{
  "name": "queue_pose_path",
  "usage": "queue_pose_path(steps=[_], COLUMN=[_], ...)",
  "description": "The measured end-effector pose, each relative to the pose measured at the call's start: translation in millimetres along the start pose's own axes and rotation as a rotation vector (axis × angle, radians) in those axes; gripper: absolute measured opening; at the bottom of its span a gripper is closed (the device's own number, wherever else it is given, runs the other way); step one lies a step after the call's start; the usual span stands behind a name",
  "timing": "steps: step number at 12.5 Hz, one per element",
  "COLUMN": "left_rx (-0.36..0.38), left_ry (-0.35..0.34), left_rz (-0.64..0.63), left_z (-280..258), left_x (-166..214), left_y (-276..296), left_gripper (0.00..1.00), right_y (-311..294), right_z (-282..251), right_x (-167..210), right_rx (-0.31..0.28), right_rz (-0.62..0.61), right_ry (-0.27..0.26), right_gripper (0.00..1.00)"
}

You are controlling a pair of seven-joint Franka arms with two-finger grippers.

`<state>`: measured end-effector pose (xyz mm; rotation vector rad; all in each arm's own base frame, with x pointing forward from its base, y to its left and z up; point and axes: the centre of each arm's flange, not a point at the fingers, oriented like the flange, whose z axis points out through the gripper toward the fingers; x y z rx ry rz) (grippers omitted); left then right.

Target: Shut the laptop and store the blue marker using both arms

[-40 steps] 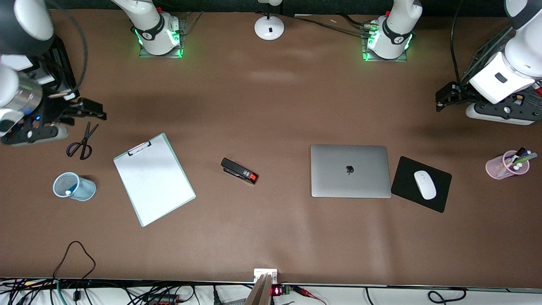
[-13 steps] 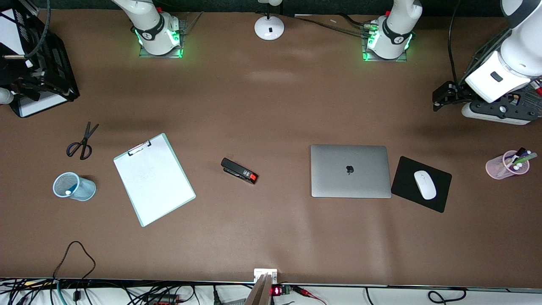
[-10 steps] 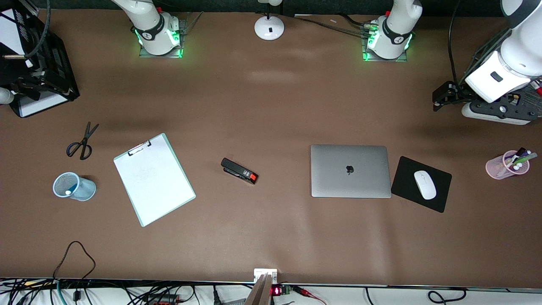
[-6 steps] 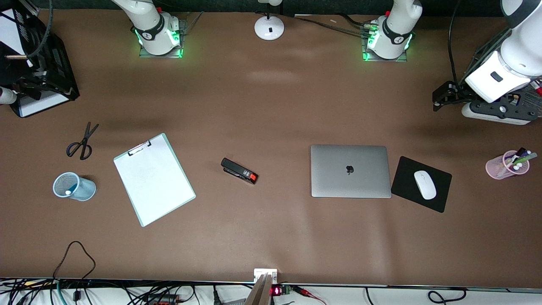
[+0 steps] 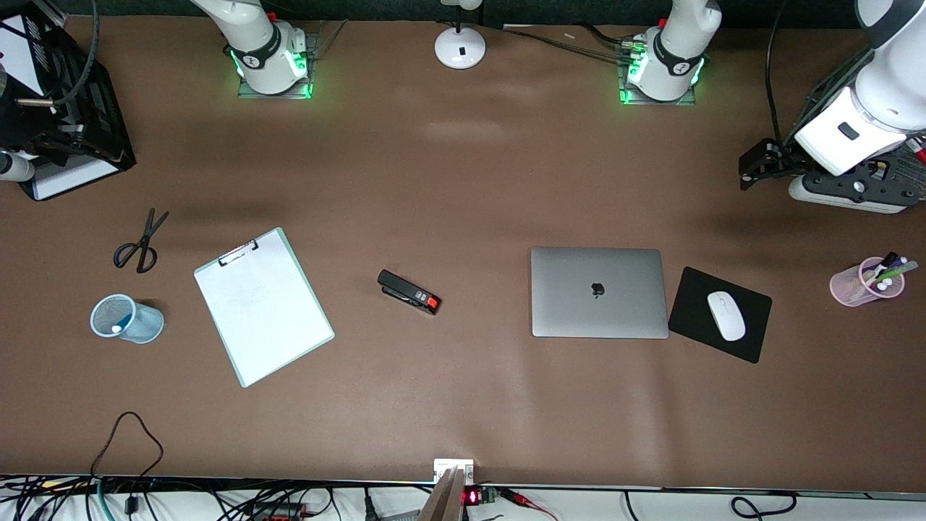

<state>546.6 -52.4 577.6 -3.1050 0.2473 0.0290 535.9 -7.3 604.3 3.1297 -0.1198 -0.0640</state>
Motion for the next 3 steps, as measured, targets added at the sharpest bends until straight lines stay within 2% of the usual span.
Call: queue_pose_path(steps=[3], left_rx=[0.0], left_ry=[0.0], left_rz=[0.0], left_z=[0.0], left_x=[0.0], left_y=[0.0], left_gripper=[1.0], right_y=[-0.4], right_z=[2.4], right_x=[1.7], right_rx=[-0.001], right_rz=[0.002], right_ry=[-0.002], right_gripper=[1.0])
